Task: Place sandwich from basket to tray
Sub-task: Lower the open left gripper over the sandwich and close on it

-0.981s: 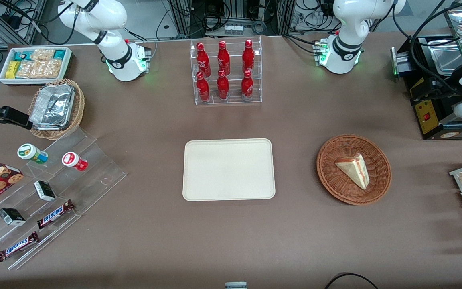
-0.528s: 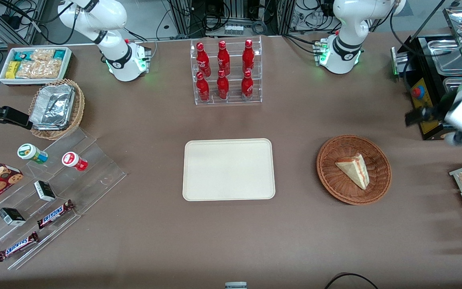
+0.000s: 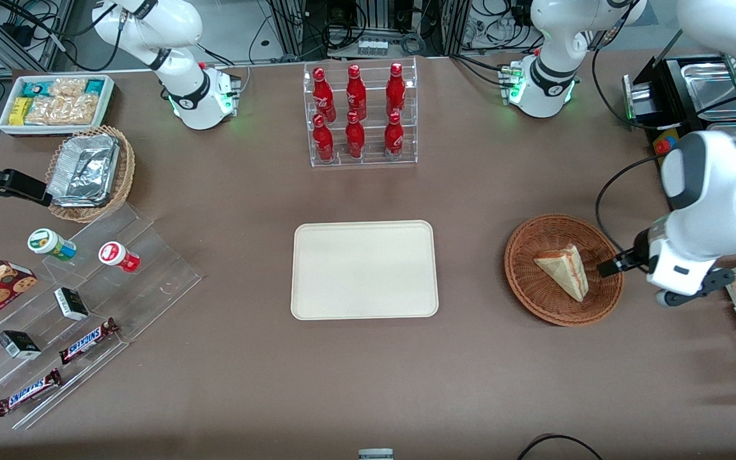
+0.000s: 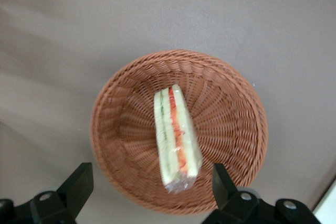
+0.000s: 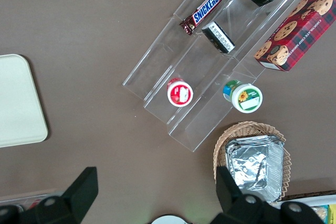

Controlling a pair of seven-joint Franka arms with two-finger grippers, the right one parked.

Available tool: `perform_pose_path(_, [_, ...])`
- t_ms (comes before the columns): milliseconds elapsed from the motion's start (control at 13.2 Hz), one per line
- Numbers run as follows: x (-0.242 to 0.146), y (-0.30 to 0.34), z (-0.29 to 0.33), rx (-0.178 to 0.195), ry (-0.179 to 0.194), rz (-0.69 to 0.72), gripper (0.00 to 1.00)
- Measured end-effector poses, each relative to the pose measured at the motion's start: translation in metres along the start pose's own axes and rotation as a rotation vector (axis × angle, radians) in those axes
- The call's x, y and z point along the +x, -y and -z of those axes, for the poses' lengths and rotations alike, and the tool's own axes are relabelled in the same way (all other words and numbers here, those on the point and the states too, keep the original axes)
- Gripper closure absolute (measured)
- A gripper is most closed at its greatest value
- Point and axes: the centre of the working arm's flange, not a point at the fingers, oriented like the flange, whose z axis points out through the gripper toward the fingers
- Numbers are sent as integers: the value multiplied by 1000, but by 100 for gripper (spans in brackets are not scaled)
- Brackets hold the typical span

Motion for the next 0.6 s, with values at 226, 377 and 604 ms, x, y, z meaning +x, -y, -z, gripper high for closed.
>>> perform_pose_path(226, [-18, -18, -50, -40, -37, 110, 0])
perform_pose_path(377, [-36, -25, -77, -51, -36, 135, 0])
perform_pose_path(604, [-56, -18, -102, -41, -22, 138, 0])
